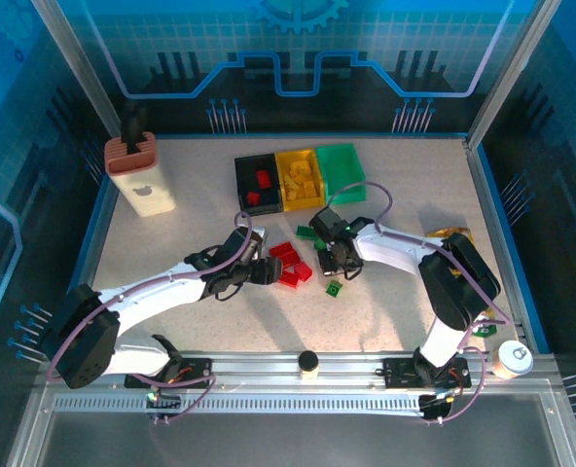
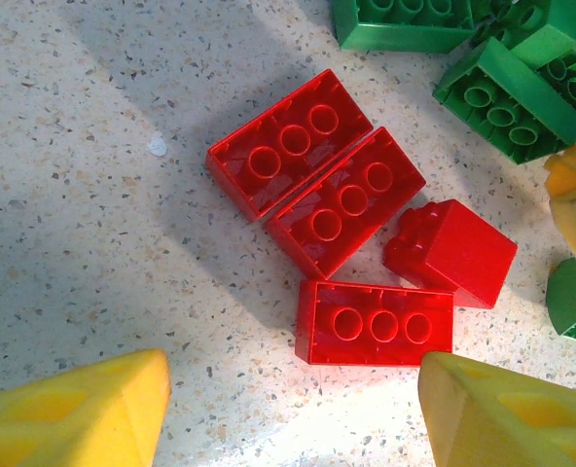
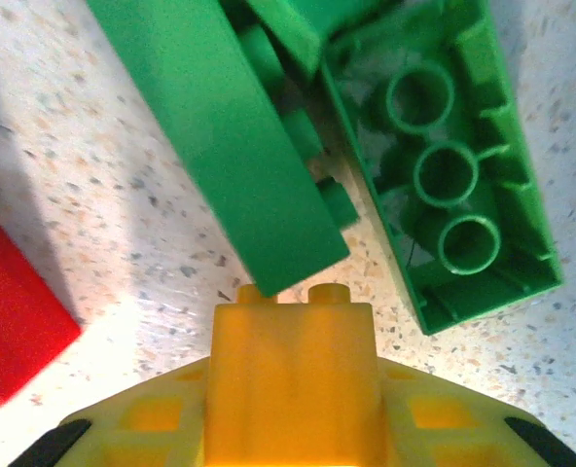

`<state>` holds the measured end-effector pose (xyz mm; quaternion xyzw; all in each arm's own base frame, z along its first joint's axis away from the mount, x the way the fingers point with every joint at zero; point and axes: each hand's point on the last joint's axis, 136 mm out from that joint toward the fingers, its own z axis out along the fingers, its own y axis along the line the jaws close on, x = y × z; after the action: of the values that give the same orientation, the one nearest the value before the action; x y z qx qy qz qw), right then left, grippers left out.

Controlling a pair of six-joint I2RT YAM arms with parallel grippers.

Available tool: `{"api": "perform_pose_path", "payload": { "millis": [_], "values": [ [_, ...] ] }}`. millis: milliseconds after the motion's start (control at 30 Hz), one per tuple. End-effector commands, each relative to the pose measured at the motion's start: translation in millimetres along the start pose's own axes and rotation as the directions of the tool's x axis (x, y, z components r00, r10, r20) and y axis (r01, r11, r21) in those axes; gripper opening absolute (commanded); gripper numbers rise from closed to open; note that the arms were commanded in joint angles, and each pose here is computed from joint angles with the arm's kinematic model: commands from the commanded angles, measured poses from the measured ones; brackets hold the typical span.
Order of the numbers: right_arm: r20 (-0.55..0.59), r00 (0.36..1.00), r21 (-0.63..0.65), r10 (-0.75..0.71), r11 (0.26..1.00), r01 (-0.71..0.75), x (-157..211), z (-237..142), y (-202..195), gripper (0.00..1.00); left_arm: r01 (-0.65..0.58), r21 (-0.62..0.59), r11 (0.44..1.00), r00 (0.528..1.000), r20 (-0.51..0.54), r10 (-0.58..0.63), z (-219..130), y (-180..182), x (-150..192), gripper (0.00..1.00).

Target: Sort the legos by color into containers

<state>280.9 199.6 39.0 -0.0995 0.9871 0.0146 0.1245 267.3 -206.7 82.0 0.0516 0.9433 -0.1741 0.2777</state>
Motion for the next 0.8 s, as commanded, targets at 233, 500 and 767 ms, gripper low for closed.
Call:
{"api": "perform_pose_path", "payload": {
  "millis": [233, 500, 767],
  "values": [
    [0.157, 0.985, -0.022, -0.079, 0.996, 0.083, -108, -46, 24, 0.29, -0.011, -0.016, 1.000, 1.000, 0.002, 0.011, -6, 4, 5, 0.68],
    [0.220, 0.974, -0.035, -0.061, 0.997, 0.071, -199, -47, 22, 0.29, 0.013, -0.038, 0.999, 1.000, 0.025, -0.012, -22, 16, 13, 0.69],
    [0.199, 0.979, 0.003, -0.033, 0.999, 0.033, -241, -23, 11, 0.70, 0.019, -0.031, 0.999, 0.999, 0.045, -0.018, -30, 16, 12, 0.68]
  ]
}}
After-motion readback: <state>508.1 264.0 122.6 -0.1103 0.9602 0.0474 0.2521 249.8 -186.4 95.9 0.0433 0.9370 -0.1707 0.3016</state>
